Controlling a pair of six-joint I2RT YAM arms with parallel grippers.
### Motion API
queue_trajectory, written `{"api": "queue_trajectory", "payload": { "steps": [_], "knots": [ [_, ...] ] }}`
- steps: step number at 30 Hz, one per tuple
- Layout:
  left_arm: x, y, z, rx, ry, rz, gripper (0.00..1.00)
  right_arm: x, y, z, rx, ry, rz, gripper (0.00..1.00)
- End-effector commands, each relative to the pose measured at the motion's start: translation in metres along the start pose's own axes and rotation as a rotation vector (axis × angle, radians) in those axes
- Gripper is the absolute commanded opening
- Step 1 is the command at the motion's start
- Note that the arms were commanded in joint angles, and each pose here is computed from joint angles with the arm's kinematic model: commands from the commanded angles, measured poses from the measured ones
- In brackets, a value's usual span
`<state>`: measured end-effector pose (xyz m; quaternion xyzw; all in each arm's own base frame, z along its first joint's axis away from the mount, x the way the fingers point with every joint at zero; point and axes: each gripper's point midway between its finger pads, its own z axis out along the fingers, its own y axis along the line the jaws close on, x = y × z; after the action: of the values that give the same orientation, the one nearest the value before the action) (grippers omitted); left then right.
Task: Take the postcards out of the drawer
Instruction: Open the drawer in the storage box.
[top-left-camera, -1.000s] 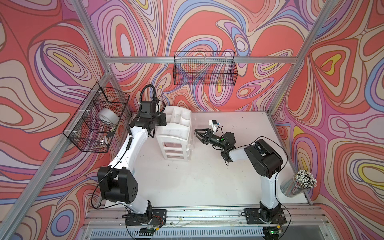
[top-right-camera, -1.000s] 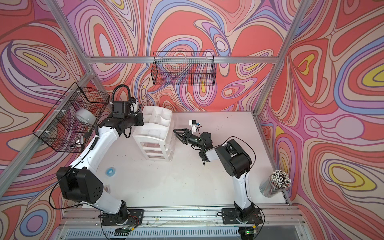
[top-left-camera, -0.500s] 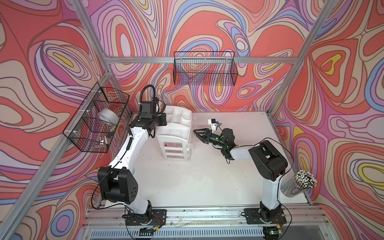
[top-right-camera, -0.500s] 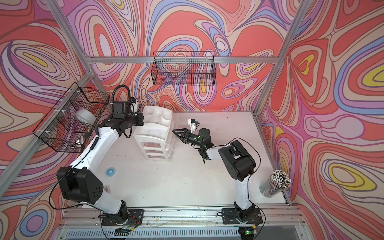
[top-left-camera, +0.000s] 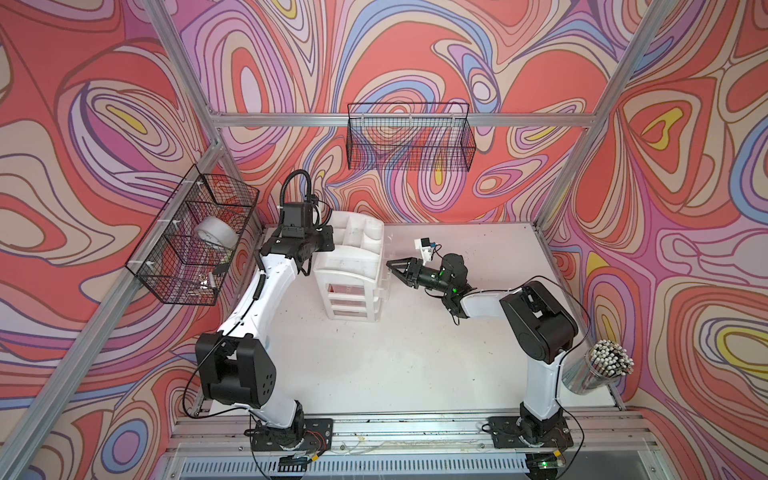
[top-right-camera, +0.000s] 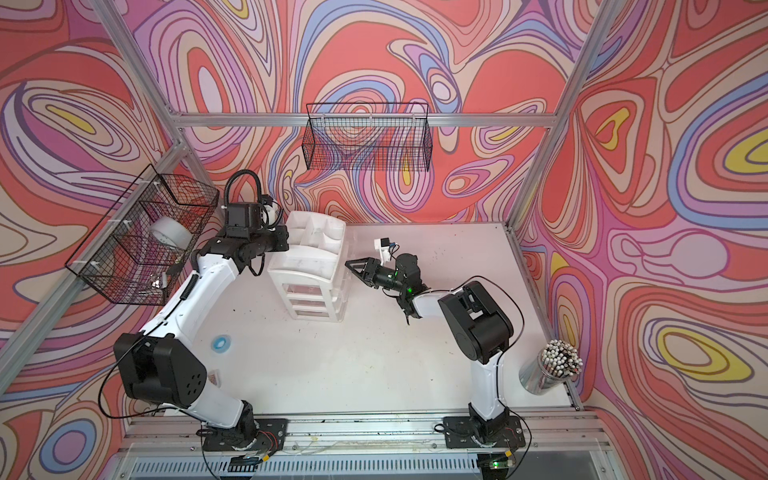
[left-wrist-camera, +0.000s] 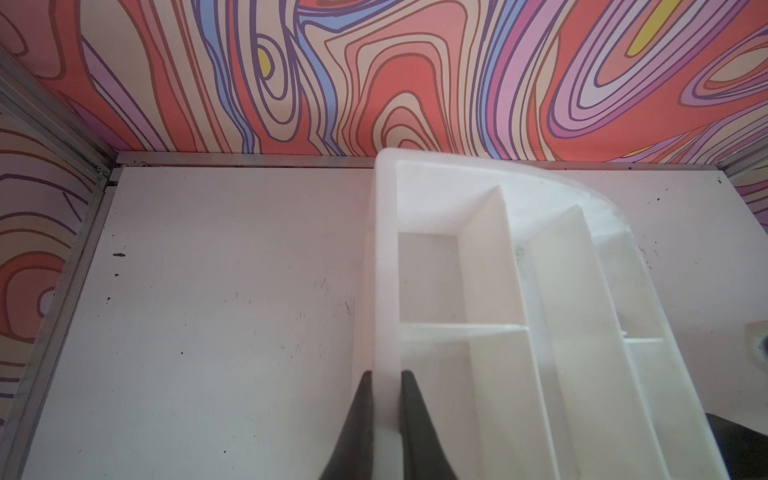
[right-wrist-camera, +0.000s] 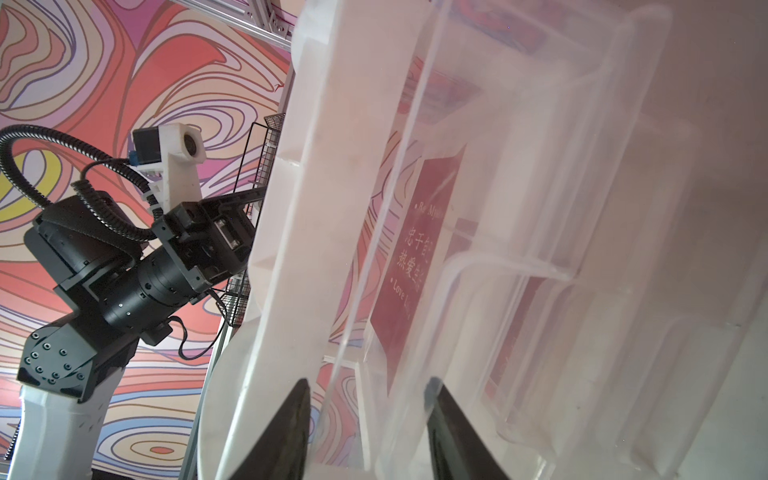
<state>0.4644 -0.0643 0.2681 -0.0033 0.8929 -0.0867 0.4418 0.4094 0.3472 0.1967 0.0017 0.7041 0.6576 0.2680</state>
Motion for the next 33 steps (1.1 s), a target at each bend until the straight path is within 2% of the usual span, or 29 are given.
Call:
{"api": "queue_trajectory", "payload": {
  "steps": [1,10,33],
  "knots": [
    [0.041,0.021,0.018,-0.079,0.128,0.018,0.00,-0.006,0.017,0.001,-0.029,0.003,-0.078,0.43],
    [0.038,0.022,0.014,-0.086,0.114,0.022,0.00,-0.011,0.021,-0.008,0.006,0.006,-0.109,0.42],
    [0.035,0.026,0.008,-0.111,0.098,0.022,0.00,-0.025,0.003,-0.054,0.090,-0.010,-0.078,0.40]
  ]
}}
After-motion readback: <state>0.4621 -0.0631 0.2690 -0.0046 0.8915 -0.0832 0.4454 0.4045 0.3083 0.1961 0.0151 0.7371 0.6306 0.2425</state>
